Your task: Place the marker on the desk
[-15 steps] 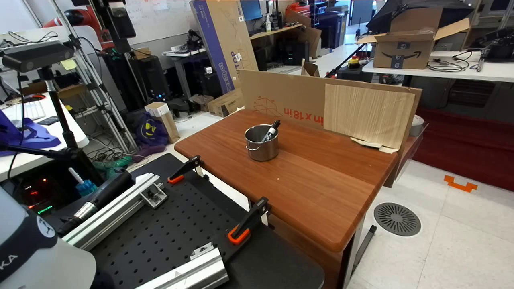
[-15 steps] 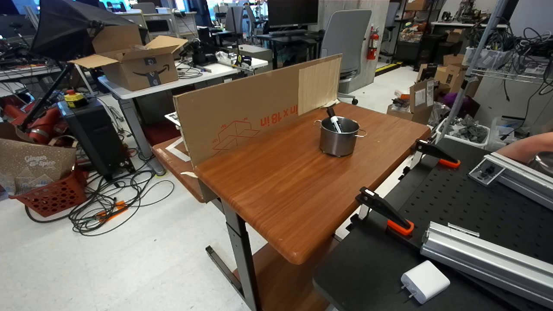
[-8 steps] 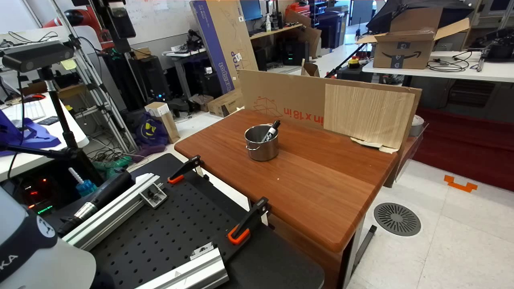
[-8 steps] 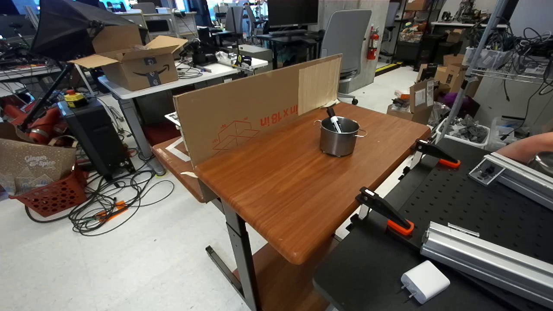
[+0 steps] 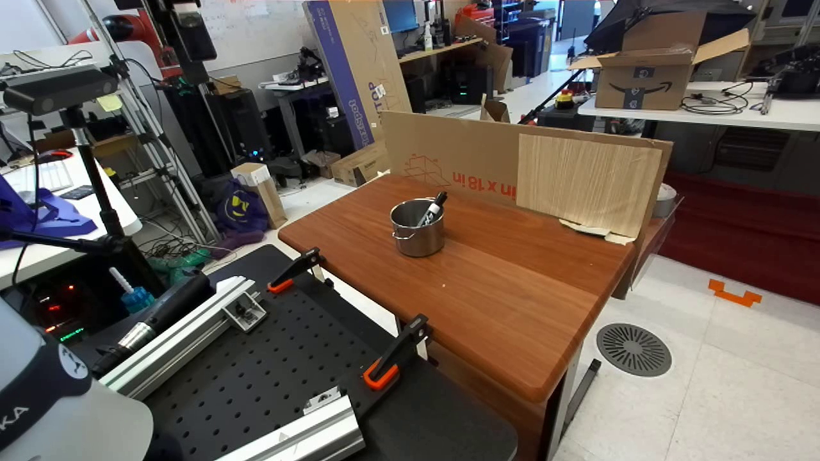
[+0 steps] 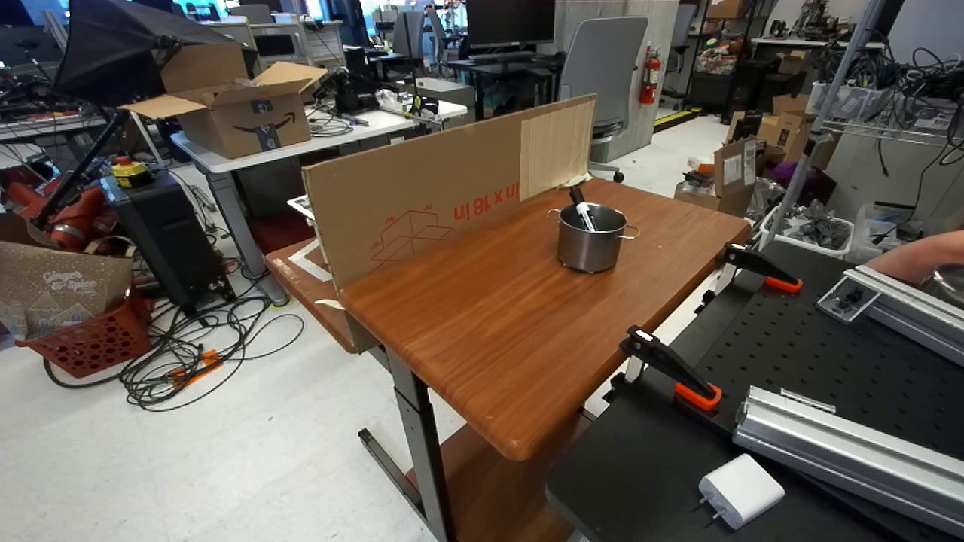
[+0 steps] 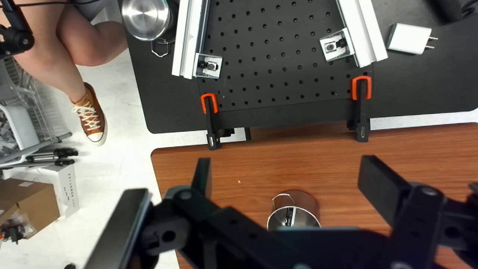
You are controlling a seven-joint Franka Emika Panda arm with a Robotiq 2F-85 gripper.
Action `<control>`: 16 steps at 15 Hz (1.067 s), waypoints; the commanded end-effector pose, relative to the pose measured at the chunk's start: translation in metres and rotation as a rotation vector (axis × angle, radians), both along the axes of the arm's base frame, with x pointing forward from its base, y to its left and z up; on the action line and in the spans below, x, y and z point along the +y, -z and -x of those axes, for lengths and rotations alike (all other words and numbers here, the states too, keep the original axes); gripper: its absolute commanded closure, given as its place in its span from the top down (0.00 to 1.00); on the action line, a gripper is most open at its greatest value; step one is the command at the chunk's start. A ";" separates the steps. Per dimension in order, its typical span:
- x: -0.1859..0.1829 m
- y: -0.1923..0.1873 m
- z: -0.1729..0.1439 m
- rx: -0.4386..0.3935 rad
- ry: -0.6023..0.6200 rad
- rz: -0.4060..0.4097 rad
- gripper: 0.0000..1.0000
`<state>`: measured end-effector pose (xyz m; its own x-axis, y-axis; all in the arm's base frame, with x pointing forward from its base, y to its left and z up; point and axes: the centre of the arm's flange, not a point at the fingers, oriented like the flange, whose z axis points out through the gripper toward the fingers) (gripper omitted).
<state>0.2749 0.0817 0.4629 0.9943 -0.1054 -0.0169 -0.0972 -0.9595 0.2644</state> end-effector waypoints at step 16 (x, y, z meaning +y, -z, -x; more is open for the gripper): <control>0.001 0.003 -0.007 -0.011 -0.012 -0.004 1.00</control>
